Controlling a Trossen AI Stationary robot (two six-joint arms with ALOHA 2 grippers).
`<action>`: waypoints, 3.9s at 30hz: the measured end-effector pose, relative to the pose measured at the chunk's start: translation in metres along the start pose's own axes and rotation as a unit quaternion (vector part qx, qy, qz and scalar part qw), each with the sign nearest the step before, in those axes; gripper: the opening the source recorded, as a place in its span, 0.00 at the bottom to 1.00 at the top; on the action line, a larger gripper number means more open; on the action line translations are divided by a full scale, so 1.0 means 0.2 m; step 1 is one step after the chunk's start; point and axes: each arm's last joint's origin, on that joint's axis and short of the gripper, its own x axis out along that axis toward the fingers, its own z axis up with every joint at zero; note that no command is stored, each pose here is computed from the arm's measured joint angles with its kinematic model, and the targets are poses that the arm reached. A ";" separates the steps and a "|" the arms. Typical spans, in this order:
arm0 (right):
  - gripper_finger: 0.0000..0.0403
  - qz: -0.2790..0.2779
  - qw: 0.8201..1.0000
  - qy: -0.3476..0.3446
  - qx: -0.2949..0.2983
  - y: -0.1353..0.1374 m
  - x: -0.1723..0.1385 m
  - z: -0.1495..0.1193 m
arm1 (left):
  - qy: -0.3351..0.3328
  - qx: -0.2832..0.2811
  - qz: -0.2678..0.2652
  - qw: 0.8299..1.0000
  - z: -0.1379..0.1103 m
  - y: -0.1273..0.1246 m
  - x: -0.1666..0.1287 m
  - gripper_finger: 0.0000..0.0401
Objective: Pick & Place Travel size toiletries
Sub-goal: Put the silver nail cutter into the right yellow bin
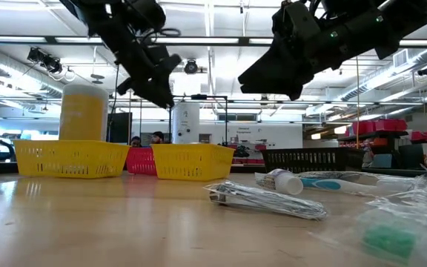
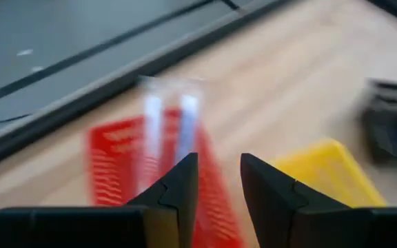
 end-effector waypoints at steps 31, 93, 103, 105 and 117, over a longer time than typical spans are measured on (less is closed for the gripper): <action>0.52 0.128 0.976 0.161 -0.066 0.22 -0.11 -0.20 | 0.027 0.153 -0.196 0.968 -0.35 -0.53 -0.24 0.28; 0.43 0.114 0.969 0.211 -0.064 0.23 -0.13 -0.25 | 0.435 0.201 -0.175 0.860 -1.04 -0.58 -0.70 0.53; 0.40 0.114 0.969 0.211 -0.064 0.23 -0.13 -0.25 | 0.465 0.254 -0.135 0.837 -1.20 -0.59 -0.66 0.53; 0.40 0.115 0.969 0.210 -0.067 0.23 -0.13 -0.25 | 0.472 0.249 -0.124 0.837 -1.22 -0.59 -0.65 0.53; 0.39 0.120 0.967 0.204 -0.089 0.23 -0.13 -0.25 | 0.479 0.225 -0.118 0.840 -1.22 -0.60 -0.66 0.30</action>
